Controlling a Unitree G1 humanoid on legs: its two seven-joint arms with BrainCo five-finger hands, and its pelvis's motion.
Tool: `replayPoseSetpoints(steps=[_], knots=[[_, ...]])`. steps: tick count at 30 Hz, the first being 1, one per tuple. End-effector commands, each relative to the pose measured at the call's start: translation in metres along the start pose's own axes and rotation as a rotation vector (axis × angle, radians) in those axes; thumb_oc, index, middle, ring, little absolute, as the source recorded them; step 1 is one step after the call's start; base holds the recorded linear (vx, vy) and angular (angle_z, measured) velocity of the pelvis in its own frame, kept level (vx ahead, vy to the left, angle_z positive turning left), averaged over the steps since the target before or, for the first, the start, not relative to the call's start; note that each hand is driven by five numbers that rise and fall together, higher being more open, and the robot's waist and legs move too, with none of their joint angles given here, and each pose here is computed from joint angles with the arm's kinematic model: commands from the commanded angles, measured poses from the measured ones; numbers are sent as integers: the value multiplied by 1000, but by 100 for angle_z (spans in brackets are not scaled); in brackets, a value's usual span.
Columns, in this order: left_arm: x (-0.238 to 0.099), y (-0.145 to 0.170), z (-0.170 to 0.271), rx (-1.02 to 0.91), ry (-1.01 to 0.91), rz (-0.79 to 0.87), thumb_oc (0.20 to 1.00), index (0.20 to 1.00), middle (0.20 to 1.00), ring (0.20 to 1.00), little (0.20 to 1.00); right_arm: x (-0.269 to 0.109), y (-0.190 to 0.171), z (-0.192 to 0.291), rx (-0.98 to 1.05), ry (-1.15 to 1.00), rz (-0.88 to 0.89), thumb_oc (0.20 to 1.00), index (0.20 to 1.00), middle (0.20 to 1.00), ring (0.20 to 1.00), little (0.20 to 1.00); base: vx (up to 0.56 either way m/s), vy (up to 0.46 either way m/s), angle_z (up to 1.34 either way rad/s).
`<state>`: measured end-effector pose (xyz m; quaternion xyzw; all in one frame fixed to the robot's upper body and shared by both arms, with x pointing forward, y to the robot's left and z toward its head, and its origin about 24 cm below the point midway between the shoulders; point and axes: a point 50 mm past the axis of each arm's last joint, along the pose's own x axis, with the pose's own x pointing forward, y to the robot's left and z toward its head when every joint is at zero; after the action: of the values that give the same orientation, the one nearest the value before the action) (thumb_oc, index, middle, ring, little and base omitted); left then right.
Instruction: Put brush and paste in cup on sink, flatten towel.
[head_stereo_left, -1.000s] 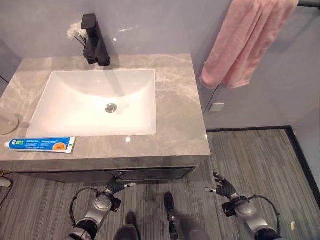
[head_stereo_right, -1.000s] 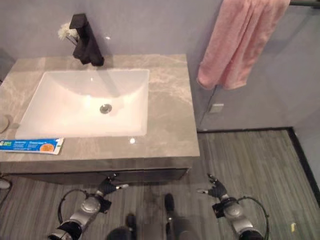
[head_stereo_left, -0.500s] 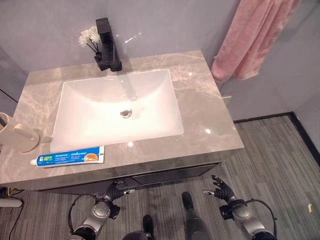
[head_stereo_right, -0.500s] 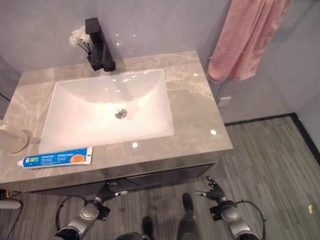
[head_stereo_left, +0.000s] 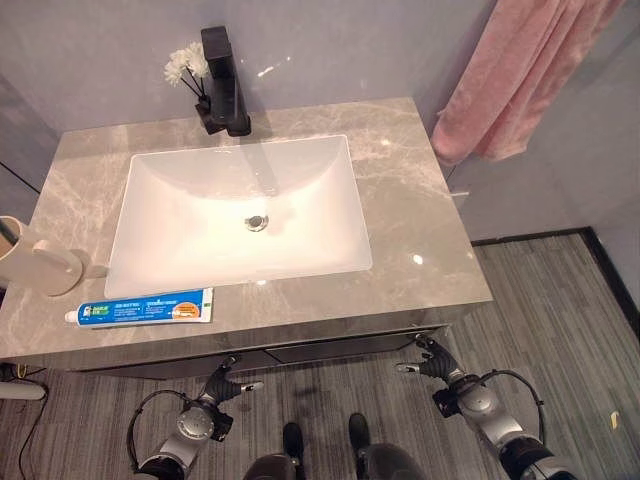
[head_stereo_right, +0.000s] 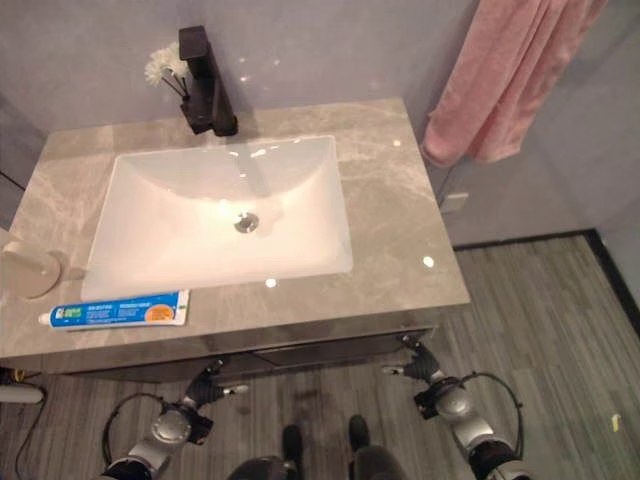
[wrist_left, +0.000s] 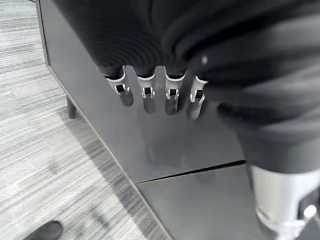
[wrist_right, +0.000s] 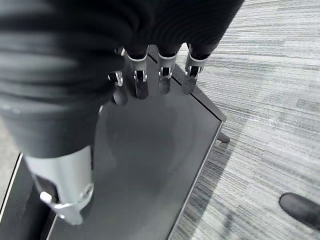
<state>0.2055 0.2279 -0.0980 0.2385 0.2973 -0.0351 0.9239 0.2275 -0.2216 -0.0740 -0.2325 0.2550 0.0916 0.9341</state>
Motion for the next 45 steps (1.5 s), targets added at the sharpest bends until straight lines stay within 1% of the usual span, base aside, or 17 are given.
replayPoseSetpoints(steps=[1, 2, 3, 6, 12, 15, 16, 18, 30, 34, 35, 38, 40, 43, 45], knots=[[9, 9, 23, 24, -85, 23, 1000, 1000, 1000, 1000, 1000, -4, -17, 10, -6, -71, -52, 1000, 1000, 1000, 1000, 1000, -106, -53, 70], [9, 9, 23, 24, -86, 23, 1000, 1000, 1000, 1000, 1000, -4, -17, 10, -6, -71, -53, 1000, 1000, 1000, 1000, 1000, -180, 2, 65], [11, 5, 30, 33, -102, 14, 1000, 1000, 1000, 1000, 1000, -7, -28, 3, 3, -45, -107, 1000, 1000, 1000, 1000, 1000, -130, 10, 61], [11, 5, 30, 26, -102, 21, 1000, 1000, 1000, 1000, 1000, -7, -34, 3, 11, -43, -144, 1000, 1000, 1000, 1000, 1000, -131, 41, 82], [9, 6, 26, 19, -100, 32, 1000, 1000, 1000, 1000, 1000, -10, -28, -7, 79, -8, -155, 1000, 1000, 1000, 1000, 1000, -3, 174, -22], [9, 12, 30, 40, -121, 39, 1000, 1000, 1000, 1000, 1000, -9, -26, -8, 115, -5, -160, 1000, 1000, 1000, 1000, 1000, -44, 271, -19], [8, 19, 29, 48, -125, 60, 1000, 1000, 1000, 1000, 1000, -8, -23, -6, 130, -11, -152, 1000, 1000, 1000, 1000, 1000, -54, 216, -14], [8, 19, 29, 48, -125, 60, 1000, 1000, 1000, 1000, 1000, -8, -23, -6, 131, -11, -151, 1000, 1000, 1000, 1000, 1000, -44, 150, -18], [4, 46, 24, 25, -114, 153, 1000, 1000, 1000, 1000, 1000, 7, -11, 20, 125, -81, -98, 1000, 1000, 1000, 1000, 1000, -65, 130, -29], [0, 41, 16, 33, -99, 116, 1000, 1000, 1000, 1000, 1000, 2, -6, 12, 102, -63, -60, 1000, 1000, 1000, 1000, 1000, 6, 27, -12], [-1, 0, 22, -139, -83, -69, 1000, 1000, 1000, 1000, 1000, -56, -24, -80, 401, 203, -211, 1000, 1000, 1000, 1000, 1000, 47, -17, -11], [-1, -8, 19, -116, -71, -86, 1000, 1000, 1000, 1000, 1000, -53, -25, -80, 454, 206, -247, 1000, 1000, 1000, 1000, 1000, 30, 63, 31], [-5, -13, 15, -100, -65, -116, 1000, 1000, 1000, 1000, 1000, -52, -16, -82, 492, 224, -210, 1000, 1000, 1000, 1000, 1000, 27, 59, 1], [-5, -9, 19, -47, -96, -113, 1000, 1000, 1000, 1000, 1000, -50, -11, -83, 464, 239, -180, 1000, 1000, 1000, 1000, 1000, -11, 3, -14], [-6, -8, 22, -93, -108, -115, 1000, 1000, 1000, 1000, 1000, -49, -9, -81, 448, 237, -166, 1000, 1000, 1000, 1000, 1000, -42, -41, -4]])
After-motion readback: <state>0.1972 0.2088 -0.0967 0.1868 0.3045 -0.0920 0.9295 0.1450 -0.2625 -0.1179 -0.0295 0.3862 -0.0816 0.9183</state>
